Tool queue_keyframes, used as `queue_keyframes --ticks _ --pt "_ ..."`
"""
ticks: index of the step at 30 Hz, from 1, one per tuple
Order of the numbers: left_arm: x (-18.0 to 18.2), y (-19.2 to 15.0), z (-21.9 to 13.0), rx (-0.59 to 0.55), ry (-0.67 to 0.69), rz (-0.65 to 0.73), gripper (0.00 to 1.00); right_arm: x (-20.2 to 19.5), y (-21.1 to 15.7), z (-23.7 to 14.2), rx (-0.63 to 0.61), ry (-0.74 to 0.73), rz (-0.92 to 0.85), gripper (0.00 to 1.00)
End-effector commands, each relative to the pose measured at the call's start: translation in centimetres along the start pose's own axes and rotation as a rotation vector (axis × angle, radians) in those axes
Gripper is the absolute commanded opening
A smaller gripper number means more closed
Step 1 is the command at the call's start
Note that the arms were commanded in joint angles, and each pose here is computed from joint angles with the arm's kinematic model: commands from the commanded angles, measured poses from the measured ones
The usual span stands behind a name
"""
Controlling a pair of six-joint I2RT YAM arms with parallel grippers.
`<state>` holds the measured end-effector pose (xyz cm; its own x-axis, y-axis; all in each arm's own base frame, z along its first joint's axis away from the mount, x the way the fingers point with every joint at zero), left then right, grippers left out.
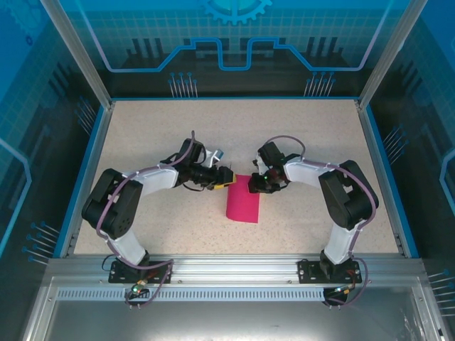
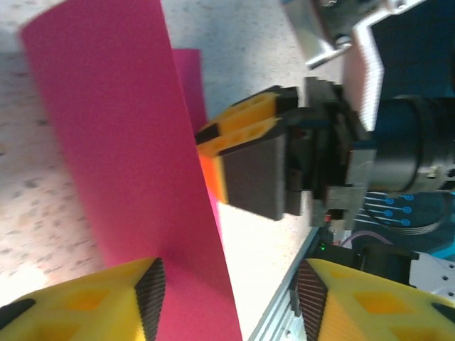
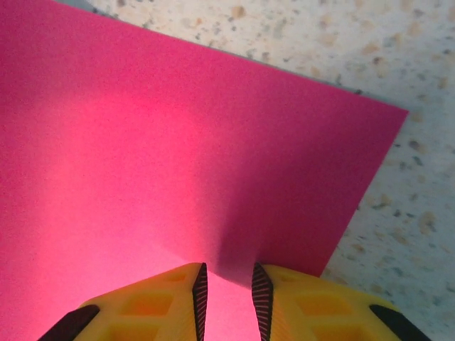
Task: Fold a paper plane with a square sheet of paper (fold left side to right side)
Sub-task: First fold in half a square sheet of paper at the center of the table.
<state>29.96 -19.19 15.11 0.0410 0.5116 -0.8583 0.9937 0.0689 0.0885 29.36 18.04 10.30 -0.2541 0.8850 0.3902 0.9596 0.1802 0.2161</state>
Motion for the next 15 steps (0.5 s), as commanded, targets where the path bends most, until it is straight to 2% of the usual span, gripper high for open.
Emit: queue_keyframes --ticks 1,6,9,13,15 --pt "-2.2 0.5 1.3 0.035 -0.072 0.039 0.59 -0.7 -0.8 0.9 0.002 0.068 0.042 0.29" --pt "-1.7 0.6 2.9 0.056 -0.059 0.025 0.57 -0.9 0.2 -1.6 -0.122 0.169 0.065 0.36" --pt "-1.5 0.7 3.4 0.062 -0.049 0.022 0.51 -1.2 0.8 -3.7 -0.209 0.217 0.086 0.43" --pt "-1.2 0.7 3.8 0.067 -0.035 0.017 0.4 -1.7 0.1 -5.1 -0.259 0.287 0.114 0.5" --pt "-1.0 0.8 3.9 0.067 -0.027 0.014 0.35 -1.3 0.1 -5.7 -0.272 0.335 0.112 0.51"
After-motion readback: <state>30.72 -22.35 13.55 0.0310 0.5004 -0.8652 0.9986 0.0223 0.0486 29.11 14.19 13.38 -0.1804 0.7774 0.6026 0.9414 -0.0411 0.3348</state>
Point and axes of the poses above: each hand's point on the last joint's axis, 136 mm out from that joint toward the fingers, its own z axis out along the fingers, its own x axis along the line the jaws close on, y = z × x, the point moved 10 cm from there along -z, back along the fingers, and after that the axes turned 6 degrees about -z, right-handed, at the moved point
